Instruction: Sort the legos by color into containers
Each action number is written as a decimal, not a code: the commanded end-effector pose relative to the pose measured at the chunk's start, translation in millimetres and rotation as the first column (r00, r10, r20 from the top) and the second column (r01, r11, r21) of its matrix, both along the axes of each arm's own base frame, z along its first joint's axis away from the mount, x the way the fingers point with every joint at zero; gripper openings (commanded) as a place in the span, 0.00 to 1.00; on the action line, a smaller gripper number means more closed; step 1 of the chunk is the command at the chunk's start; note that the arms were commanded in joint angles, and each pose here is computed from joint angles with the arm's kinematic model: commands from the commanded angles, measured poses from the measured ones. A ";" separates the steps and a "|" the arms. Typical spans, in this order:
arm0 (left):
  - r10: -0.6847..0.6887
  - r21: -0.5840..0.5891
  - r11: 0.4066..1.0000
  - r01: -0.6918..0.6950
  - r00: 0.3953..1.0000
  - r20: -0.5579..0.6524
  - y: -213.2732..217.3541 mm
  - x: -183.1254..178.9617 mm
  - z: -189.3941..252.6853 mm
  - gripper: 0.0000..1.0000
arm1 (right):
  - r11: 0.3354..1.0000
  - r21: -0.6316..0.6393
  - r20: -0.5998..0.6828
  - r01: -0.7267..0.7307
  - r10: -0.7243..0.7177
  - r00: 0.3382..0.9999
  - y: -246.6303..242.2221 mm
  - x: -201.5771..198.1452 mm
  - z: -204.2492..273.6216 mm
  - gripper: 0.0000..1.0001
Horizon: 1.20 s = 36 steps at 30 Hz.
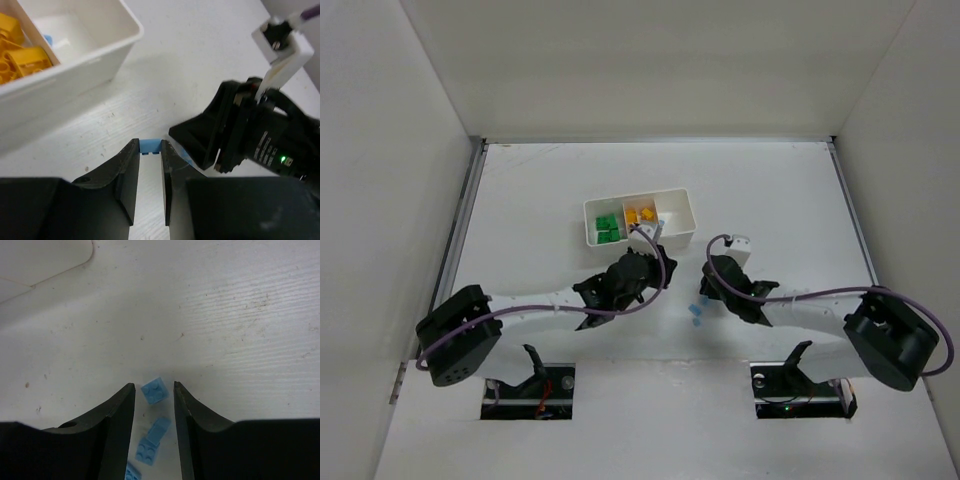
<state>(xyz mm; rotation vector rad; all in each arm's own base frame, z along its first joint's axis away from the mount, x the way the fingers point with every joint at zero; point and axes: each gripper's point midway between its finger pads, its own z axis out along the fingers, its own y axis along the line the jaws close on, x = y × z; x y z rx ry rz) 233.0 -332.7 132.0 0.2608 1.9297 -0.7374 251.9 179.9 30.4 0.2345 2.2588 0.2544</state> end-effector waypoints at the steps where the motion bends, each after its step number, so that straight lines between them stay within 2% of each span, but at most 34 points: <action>1: 0.010 -0.056 0.998 -0.009 1.000 0.014 4.1 16.1 27.5 0.13 | 1.000 0.016 0.028 -0.015 0.014 1.000 14.8 8.7 13.5 0.42; 13: 0.089 -0.102 0.990 -0.094 0.995 -0.055 -6.8 105.2 49.7 0.14 | 0.999 -0.039 -0.003 -0.035 0.035 0.999 19.7 11.0 5.4 0.39; 20: 0.125 -0.015 0.992 -0.126 0.989 -0.082 -16.1 142.4 23.0 0.15 | 0.997 -0.073 -0.004 -0.018 0.018 1.000 17.7 12.2 2.7 0.36; 23: 0.144 0.000 0.990 -0.144 0.986 -0.085 -16.5 150.2 16.3 0.19 | 0.996 -0.088 -0.009 -0.023 0.022 1.000 19.8 11.7 0.9 0.33; 27: 0.162 -0.009 0.987 -0.163 0.985 -0.064 -13.5 154.2 22.5 0.34 | 0.995 -0.095 -0.014 -0.024 0.022 1.000 19.5 11.1 0.0 0.28; 31: 0.175 -0.036 0.984 -0.176 0.984 -0.036 -3.7 148.0 38.9 0.43 | 0.996 -0.089 0.002 -0.009 0.010 1.000 17.7 12.4 3.4 0.21; 36: 0.167 -0.074 0.983 -0.167 0.986 -0.007 10.5 117.6 53.8 0.45 | 0.998 -0.058 0.044 -0.005 0.008 0.999 18.5 15.0 19.0 0.18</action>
